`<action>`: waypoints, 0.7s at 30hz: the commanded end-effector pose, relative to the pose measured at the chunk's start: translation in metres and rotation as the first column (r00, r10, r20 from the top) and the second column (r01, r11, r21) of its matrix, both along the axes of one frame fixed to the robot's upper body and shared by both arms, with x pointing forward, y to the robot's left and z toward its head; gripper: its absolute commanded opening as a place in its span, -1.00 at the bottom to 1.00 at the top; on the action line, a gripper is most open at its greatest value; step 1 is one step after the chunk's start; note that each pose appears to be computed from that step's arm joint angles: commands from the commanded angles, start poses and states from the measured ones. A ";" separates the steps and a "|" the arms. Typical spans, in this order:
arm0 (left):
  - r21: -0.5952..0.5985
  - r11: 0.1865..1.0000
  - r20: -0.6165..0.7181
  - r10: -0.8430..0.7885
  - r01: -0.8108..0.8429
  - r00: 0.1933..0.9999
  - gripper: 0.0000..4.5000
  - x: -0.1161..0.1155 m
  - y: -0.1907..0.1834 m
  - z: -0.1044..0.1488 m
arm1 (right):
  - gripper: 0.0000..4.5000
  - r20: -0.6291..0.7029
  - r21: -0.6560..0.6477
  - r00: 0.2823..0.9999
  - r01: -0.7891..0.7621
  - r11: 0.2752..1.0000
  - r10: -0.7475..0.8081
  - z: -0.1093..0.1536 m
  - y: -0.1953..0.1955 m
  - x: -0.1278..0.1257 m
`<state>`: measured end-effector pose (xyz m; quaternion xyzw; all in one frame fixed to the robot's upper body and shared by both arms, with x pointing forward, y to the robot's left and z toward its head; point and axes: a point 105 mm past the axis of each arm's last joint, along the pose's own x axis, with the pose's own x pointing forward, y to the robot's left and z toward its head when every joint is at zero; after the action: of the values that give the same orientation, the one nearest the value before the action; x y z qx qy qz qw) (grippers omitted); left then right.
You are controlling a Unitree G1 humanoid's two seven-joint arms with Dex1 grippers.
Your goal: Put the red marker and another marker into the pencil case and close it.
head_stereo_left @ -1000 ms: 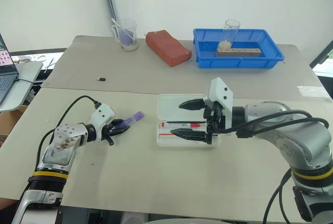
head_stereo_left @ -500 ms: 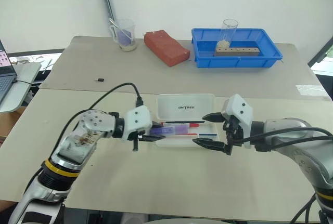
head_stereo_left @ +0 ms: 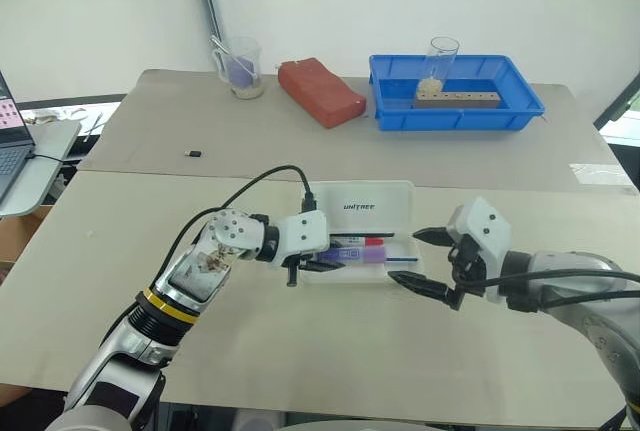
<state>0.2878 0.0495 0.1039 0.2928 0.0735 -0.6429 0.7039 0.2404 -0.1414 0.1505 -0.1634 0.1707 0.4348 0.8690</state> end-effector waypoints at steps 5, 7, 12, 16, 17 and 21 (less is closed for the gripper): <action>-0.004 1.000 0.019 -0.009 0.009 1.000 -0.58 -0.004 -0.002 0.003 | 1.00 0.058 0.012 0.998 0.006 1.000 -0.006 0.011 0.001 -0.001; -0.014 1.000 0.011 -0.012 0.012 1.000 -0.36 -0.006 -0.003 0.004 | 1.00 0.056 0.014 0.998 0.007 1.000 -0.008 0.010 0.001 0.000; -0.026 1.000 0.008 -0.014 0.014 1.000 0.63 -0.009 -0.004 0.007 | 1.00 0.048 0.017 0.999 0.016 1.000 -0.016 0.009 -0.002 0.002; -0.058 0.998 0.029 -0.006 0.008 1.000 0.99 -0.009 -0.003 0.018 | 1.00 0.045 -0.009 0.997 0.069 0.998 -0.069 0.006 -0.020 0.011; -0.075 0.997 0.036 -0.005 0.008 0.999 0.99 -0.009 -0.004 0.023 | 1.00 0.046 -0.021 0.995 0.088 0.996 -0.087 0.005 -0.028 0.015; -0.337 0.938 0.064 -0.057 0.076 0.996 0.99 -0.017 -0.025 0.079 | 1.00 0.062 -0.149 0.968 0.249 0.957 -0.242 -0.001 -0.094 0.038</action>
<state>0.2768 0.0326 0.1462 0.2083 0.0036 -0.6541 0.7271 0.2686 -0.2102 0.1374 -0.1885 0.2206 0.3412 0.8941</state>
